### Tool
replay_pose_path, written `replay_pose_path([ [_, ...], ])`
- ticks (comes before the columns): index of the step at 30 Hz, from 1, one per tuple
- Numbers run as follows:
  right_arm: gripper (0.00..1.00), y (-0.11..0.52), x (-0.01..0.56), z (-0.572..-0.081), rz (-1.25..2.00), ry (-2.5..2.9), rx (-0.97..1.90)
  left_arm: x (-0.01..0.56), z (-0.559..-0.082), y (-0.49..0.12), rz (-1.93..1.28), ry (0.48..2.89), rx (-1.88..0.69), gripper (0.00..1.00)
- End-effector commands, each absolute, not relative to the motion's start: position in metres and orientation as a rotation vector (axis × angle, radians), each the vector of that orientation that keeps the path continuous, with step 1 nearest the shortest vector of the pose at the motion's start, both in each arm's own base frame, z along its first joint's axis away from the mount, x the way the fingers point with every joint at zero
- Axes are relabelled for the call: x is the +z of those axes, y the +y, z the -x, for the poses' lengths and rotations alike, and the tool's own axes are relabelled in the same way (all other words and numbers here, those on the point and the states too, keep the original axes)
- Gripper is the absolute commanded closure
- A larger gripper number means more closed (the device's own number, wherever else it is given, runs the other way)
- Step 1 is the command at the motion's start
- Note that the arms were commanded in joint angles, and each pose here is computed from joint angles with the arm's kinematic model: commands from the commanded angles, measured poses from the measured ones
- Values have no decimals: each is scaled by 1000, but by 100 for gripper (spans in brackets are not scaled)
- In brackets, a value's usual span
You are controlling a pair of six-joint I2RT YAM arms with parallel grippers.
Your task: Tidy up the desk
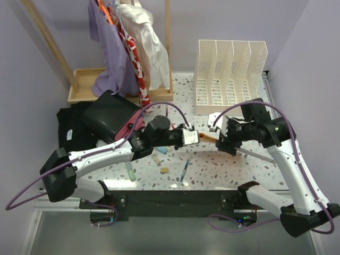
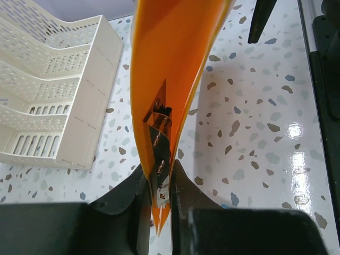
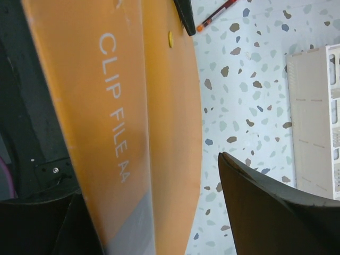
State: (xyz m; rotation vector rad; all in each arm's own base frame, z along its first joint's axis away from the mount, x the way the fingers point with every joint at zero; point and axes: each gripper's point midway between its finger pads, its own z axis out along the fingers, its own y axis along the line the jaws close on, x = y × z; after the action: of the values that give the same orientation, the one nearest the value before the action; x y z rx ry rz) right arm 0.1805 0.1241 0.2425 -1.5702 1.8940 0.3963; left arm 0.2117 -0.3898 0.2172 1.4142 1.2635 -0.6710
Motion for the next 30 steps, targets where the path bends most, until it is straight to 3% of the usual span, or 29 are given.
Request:
replay_pose_path([
  [1, 33, 119, 251, -179, 1617, 1900, 334, 261, -212, -405, -1347, 1207, -719, 100],
  [6, 52, 123, 245, -175, 1670, 1925, 322, 267, -215, -408, -1338, 1258, -720, 100],
  [10, 98, 127, 246, -173, 1694, 1926, 313, 270, -214, -408, -1329, 1284, -718, 100],
  [11, 100, 128, 249, -173, 1680, 1928, 320, 270, -215, -407, -1324, 1289, -712, 100],
  [14, 100, 130, 260, -172, 1642, 1916, 329, 280, -218, -402, -1264, 1302, -707, 100],
  [15, 100, 132, 265, -175, 1619, 1899, 321, 284, -217, -401, -1246, 1300, -715, 93],
  [16, 100, 133, 270, -177, 1588, 1893, 320, 296, -217, -397, -1206, 1282, -714, 66],
  [18, 100, 133, 289, -184, 1508, 1869, 283, 321, -215, -388, -1131, 1245, -728, 35],
  [21, 100, 130, 319, -200, 1377, 1842, 207, 356, -215, -364, -1010, 1207, -699, 17],
  [27, 100, 122, 382, -240, 1096, 1723, 57, 404, -201, -287, -780, 1200, -638, 7],
  [30, 100, 117, 414, -259, 935, 1673, 10, 403, -185, -248, -706, 1196, -630, 5],
])
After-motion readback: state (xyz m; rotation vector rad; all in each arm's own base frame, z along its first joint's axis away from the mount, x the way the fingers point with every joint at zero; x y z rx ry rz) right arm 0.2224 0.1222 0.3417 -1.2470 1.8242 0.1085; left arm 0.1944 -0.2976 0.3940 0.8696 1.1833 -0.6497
